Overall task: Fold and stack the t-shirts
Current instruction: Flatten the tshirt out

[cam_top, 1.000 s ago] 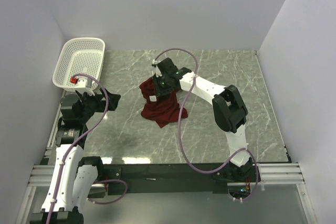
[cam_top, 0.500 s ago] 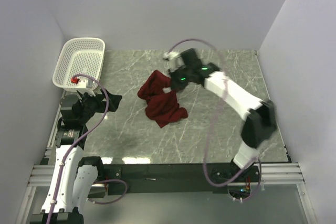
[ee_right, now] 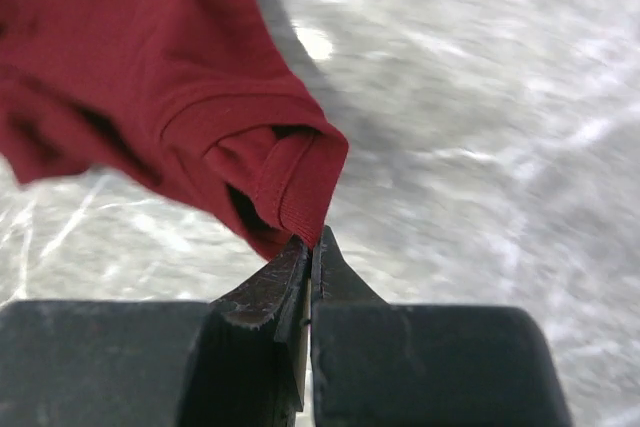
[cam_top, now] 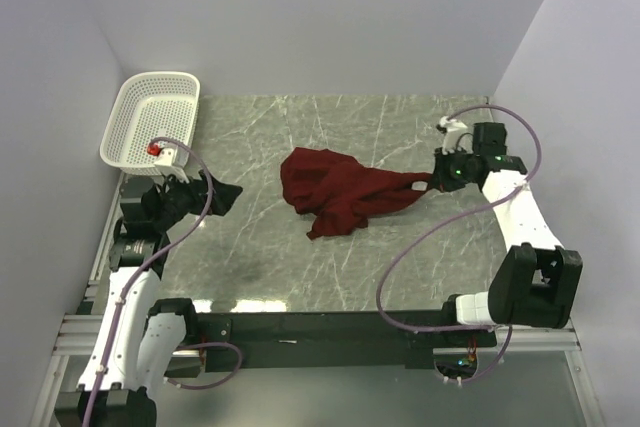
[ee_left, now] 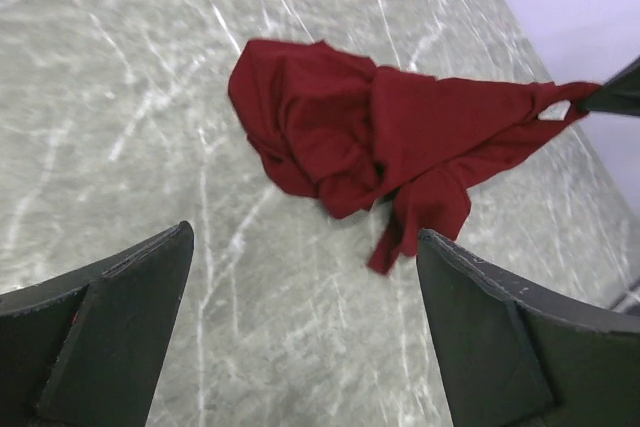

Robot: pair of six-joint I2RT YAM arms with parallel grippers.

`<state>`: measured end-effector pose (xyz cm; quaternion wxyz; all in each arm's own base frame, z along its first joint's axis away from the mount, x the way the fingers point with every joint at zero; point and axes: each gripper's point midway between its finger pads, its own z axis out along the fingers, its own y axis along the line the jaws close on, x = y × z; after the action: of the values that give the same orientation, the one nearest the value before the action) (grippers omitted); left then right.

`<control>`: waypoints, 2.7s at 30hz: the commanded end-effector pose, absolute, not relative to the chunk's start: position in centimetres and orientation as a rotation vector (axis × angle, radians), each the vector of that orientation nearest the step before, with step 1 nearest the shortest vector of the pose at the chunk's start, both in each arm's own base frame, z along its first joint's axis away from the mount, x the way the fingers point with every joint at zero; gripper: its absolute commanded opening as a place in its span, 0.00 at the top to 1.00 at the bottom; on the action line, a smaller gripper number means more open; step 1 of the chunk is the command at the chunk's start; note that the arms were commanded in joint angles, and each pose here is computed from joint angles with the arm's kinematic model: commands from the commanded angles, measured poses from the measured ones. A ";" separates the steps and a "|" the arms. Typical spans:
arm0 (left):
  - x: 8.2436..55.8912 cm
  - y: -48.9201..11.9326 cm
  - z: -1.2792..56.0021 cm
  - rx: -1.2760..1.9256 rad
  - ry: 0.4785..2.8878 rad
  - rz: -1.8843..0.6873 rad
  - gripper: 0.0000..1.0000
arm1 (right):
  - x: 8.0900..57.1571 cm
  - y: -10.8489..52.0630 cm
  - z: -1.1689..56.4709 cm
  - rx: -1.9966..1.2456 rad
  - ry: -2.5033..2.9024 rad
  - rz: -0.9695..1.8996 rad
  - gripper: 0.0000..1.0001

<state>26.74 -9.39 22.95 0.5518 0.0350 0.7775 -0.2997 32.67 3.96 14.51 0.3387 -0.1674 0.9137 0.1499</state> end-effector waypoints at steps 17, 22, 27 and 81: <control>25.5 -25.7 16.3 0.259 2.084 -0.875 0.02 | 33.5 -0.1 15.6 -0.351 2.276 0.460 0.99; 28.1 -29.6 13.5 0.342 2.168 -0.685 0.12 | 33.0 0.4 15.4 -0.354 2.274 0.494 0.98; 31.0 -32.0 11.2 0.376 2.226 -0.544 0.18 | 32.5 0.6 15.4 -0.370 2.274 0.504 0.98; 21.5 -20.9 56.7 0.291 1.164 -0.817 0.99 | 25.3 4.6 51.4 -0.582 1.466 0.199 0.96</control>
<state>23.91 -23.47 51.08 0.6980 0.1439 0.6031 -0.3583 27.30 3.60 47.44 0.6574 -0.2458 0.7050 0.1021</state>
